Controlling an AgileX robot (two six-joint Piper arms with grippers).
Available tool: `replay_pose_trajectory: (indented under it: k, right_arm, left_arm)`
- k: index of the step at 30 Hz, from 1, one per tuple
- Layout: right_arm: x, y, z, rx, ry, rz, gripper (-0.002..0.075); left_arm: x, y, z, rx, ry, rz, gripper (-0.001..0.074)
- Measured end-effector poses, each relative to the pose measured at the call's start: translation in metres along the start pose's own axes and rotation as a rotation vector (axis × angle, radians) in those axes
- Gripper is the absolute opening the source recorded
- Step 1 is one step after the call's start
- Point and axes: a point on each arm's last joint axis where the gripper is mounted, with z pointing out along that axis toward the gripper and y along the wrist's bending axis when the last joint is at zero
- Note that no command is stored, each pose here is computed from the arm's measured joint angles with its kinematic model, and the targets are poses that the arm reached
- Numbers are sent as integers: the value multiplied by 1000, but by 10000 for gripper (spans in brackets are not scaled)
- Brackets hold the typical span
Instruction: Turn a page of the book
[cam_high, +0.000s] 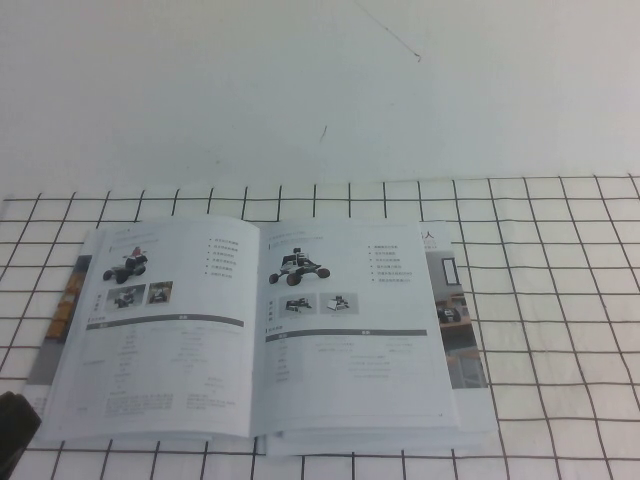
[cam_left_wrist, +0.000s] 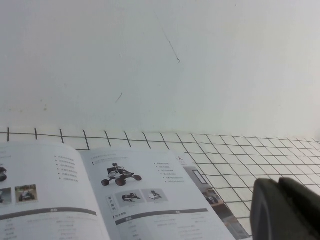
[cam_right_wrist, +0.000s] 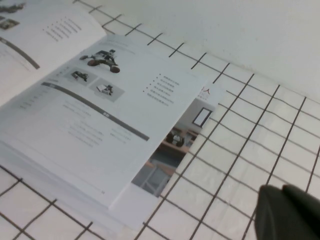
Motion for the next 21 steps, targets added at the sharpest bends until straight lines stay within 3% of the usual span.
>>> replay_pose_trajectory:
  k: [5, 12, 21]
  right_arm:
    - [21, -1, -11, 26, -19, 20, 0]
    - [55, -10, -34, 217, -93, -29, 0]
    - [112, -6, -33, 412, -80, 138, 0]
  left_arm:
    - [1, 0, 0, 5, 13, -1, -2]
    - [2, -1, 0, 5, 17, -1, -2]
    - [1, 0, 0, 1, 15, -2, -2]
